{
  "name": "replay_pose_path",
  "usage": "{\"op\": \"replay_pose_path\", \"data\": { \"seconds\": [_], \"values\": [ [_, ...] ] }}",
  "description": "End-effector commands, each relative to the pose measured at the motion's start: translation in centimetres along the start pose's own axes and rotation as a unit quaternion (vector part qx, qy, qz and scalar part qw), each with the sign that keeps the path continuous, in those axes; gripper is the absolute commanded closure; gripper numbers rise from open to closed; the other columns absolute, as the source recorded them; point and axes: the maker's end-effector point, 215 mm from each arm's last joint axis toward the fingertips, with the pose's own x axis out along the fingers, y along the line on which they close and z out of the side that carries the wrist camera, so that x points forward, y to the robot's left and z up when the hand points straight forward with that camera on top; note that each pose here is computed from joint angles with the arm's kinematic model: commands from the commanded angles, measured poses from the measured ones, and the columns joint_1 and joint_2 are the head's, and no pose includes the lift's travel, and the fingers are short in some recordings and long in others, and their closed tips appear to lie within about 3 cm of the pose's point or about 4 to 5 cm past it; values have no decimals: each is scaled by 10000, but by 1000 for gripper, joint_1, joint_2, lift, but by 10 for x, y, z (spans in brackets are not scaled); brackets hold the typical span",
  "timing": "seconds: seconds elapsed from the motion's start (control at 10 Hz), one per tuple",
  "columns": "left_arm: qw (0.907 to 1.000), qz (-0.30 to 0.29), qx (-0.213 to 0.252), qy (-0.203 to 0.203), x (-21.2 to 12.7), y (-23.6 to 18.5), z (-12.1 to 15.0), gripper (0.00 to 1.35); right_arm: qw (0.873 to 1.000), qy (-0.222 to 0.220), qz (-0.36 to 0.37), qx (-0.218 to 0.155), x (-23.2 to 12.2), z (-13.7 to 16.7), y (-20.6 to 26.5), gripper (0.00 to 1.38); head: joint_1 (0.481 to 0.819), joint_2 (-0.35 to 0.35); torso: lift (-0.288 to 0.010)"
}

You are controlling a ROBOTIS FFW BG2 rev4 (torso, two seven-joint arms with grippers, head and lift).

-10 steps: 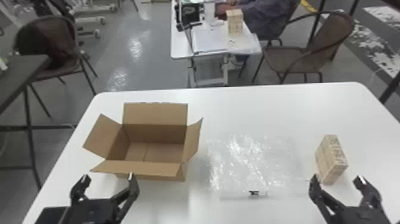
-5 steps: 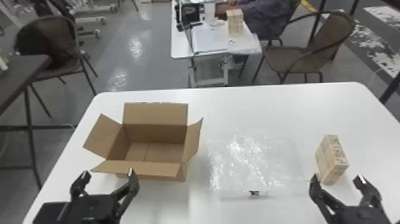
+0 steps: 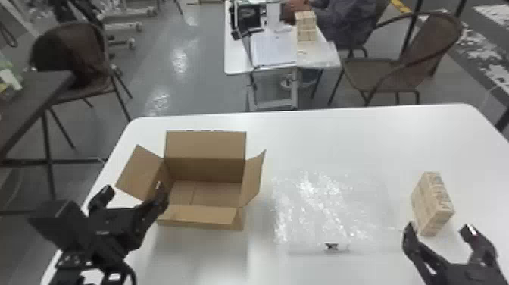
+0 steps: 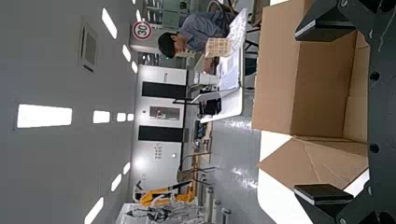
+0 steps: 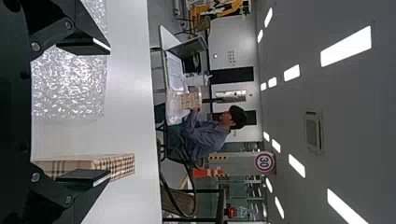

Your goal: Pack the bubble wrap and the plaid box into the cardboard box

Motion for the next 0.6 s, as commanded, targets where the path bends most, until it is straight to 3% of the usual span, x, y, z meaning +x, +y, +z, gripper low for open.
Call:
{"op": "replay_pose_path", "data": {
  "seconds": [0.0, 0.3, 0.5],
  "values": [
    [9999, 156, -10, 5, 8, 23, 8, 148, 10000, 3, 20, 2, 0, -1, 2, 338, 695, 147, -102],
    [9990, -31, -425, 155, 25, 65, 11, 145, 9999, -13, 130, 39, 6, 0, 10, 340, 695, 196, -102],
    [9951, -335, -908, 194, 33, 62, 5, 150, 9998, -12, 216, 52, 9, 0, 14, 340, 695, 234, -102]
  ]
}}
